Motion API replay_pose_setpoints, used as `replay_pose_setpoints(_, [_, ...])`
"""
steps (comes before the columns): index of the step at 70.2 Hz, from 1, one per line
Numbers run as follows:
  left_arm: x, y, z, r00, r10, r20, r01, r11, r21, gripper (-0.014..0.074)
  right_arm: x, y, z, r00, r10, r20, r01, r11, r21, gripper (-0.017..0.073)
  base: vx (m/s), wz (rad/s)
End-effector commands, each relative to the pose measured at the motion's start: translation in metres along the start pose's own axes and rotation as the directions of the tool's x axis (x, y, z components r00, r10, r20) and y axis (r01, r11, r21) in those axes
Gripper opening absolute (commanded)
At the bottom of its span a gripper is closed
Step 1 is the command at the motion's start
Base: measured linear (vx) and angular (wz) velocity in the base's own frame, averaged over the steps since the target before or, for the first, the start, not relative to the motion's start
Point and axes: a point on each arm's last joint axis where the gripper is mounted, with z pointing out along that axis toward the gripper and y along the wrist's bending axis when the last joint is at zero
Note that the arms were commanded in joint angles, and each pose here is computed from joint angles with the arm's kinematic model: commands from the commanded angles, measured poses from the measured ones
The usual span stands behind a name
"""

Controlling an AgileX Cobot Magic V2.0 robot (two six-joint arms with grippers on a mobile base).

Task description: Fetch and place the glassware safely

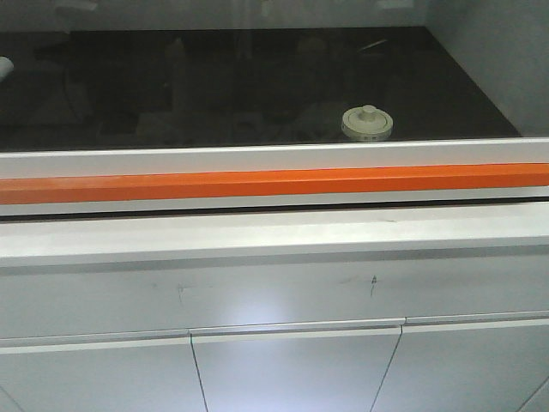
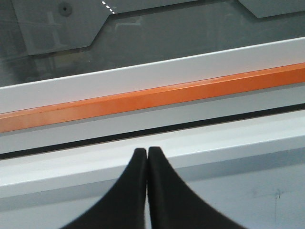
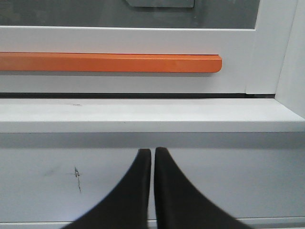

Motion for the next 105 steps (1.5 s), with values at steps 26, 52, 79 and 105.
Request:
replay_pose_setpoints(26, [0.002, 0.0, 0.0, 0.998, -0.011, 0.058, 0.012, 1.0, -0.005, -0.0007, 0.0, 0.0, 0.001, 0.998, -0.01, 0.056, 0.01, 1.0, -0.002, -0.0003, 0.0, 0.0])
replay_pose_setpoints(52, [0.002, 0.0, 0.0, 0.998, -0.011, 0.058, 0.012, 1.0, -0.005, -0.0007, 0.0, 0.0, 0.001, 0.998, -0.01, 0.055, 0.01, 1.0, -0.002, -0.0003, 0.0, 0.0])
replay_pose_setpoints(79, [0.0, 0.0, 0.0, 0.997, -0.011, 0.071, 0.012, 1.0, -0.006, -0.0007, -0.005, 0.0, 0.0, 0.995, -0.024, 0.101, 0.024, 1.0, 0.001, -0.0003, 0.0, 0.0])
replay_pose_setpoints(105, [-0.022, 0.003, -0.004, 0.954, -0.051, 0.294, 0.059, 0.998, -0.015, -0.0007, -0.014, 0.001, -0.001, 0.979, -0.021, 0.203, 0.021, 1.0, 0.0, -0.0003, 0.0, 0.0])
